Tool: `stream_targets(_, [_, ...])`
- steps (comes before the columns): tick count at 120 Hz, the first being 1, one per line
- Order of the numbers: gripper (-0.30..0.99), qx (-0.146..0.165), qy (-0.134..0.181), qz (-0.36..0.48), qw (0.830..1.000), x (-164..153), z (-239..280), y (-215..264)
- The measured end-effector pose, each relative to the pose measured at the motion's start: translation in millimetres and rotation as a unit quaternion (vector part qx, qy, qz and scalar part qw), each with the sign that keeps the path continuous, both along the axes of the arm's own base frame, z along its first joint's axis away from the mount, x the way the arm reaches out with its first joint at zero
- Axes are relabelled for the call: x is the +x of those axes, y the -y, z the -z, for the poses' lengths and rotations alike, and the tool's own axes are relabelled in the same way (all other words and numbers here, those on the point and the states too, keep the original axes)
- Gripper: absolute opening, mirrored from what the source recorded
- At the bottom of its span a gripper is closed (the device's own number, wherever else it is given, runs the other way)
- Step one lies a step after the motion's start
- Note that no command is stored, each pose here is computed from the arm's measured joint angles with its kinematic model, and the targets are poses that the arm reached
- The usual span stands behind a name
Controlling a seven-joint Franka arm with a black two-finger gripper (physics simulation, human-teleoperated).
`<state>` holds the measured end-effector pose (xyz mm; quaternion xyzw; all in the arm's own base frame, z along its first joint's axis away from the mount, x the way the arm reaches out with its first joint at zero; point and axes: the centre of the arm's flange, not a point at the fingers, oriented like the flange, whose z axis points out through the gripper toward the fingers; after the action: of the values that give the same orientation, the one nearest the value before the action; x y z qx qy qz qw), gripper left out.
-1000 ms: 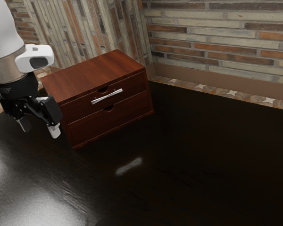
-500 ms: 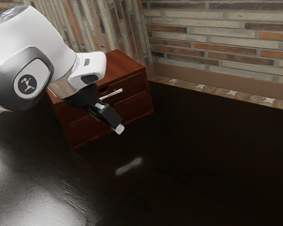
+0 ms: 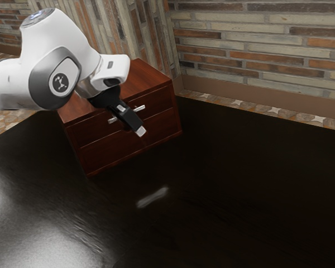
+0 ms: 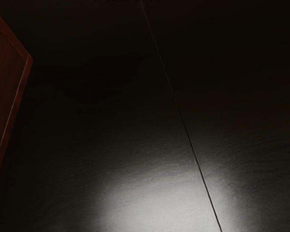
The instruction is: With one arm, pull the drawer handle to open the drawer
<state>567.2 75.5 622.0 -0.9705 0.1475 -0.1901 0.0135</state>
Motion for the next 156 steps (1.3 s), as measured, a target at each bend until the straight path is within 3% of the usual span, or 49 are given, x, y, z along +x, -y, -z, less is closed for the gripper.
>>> stream_targets(44, [0.69,0.012,-0.007,0.004,1.0,27.4,19.1,-67.2])
stream_targets(71, [0.69,0.02,-0.008,0.041,0.999,55.3,32.4,-61.7])
stream_targets(107, [0.69,0.08,-0.024,0.062,0.995,66.7,46.8,-66.6])
stream_targets(156, [0.69,0.121,-0.02,0.064,0.99,80.4,49.4,-66.8])
